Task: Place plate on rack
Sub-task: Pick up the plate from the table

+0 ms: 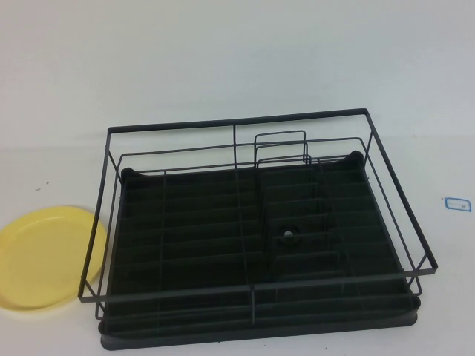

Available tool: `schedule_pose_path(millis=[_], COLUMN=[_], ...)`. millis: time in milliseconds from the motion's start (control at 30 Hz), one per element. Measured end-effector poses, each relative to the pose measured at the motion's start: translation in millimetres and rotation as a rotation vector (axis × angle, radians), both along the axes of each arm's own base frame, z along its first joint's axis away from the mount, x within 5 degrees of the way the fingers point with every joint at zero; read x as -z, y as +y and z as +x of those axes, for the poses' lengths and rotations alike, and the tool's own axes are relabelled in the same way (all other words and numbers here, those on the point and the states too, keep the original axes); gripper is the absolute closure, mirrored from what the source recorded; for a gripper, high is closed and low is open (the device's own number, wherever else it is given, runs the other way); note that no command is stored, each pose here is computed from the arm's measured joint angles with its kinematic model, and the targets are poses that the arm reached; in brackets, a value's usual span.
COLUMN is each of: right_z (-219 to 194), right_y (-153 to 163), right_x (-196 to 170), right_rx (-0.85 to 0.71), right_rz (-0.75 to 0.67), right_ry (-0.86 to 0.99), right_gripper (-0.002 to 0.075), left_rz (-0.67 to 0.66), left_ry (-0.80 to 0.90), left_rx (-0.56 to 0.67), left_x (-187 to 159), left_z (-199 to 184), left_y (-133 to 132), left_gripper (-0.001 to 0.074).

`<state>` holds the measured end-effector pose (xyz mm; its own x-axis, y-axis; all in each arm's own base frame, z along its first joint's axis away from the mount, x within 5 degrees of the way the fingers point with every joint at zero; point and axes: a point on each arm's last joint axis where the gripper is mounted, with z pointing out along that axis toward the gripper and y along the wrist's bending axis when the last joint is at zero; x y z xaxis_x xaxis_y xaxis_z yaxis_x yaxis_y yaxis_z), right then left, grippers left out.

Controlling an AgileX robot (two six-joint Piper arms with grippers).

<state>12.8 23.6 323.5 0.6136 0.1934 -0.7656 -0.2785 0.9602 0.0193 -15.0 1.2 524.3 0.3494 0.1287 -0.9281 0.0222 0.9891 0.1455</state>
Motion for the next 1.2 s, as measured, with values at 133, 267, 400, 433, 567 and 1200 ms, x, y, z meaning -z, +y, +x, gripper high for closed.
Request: schedule_pose_path(millis=[133,267,400,433,567,1200], right_z=[-41.0,-97.1,-105.6,-99.5,-54.5,158.6], right_y=[-4.1,-2.2,-5.9,-7.3,-1.7,45.3], right_x=[-62.2,-129.0,-174.2,-182.6,-197.4,-121.7], right_rx=[0.040,0.135,0.218,0.225,0.188,-0.389], right_rz=[0.075,0.029,0.024,0.030,-0.089,-0.668], right_ry=[-0.143,-0.316,-0.307,-0.285,-0.180,0.422], right_gripper=[0.0728,0.0728,0.0728,0.0728,0.0728,0.0728], left_rz=[-0.051,0.005,0.086,0.093,0.041,0.034], left_ry=[0.045,0.070,0.050,0.076,0.247,0.590], left_rx=[0.069,0.099,0.090,0.074,-0.081,0.047], left_x=[-33.4,-48.9,-51.3,-49.1,-36.7,-11.6], left_z=[5.9,12.8,14.0,15.0,29.3,131.9], left_y=[3.6,5.1,7.8,9.4,22.4,-29.8], left_gripper=[0.0735,0.0735,0.0735,0.0735,0.0735,0.0735])
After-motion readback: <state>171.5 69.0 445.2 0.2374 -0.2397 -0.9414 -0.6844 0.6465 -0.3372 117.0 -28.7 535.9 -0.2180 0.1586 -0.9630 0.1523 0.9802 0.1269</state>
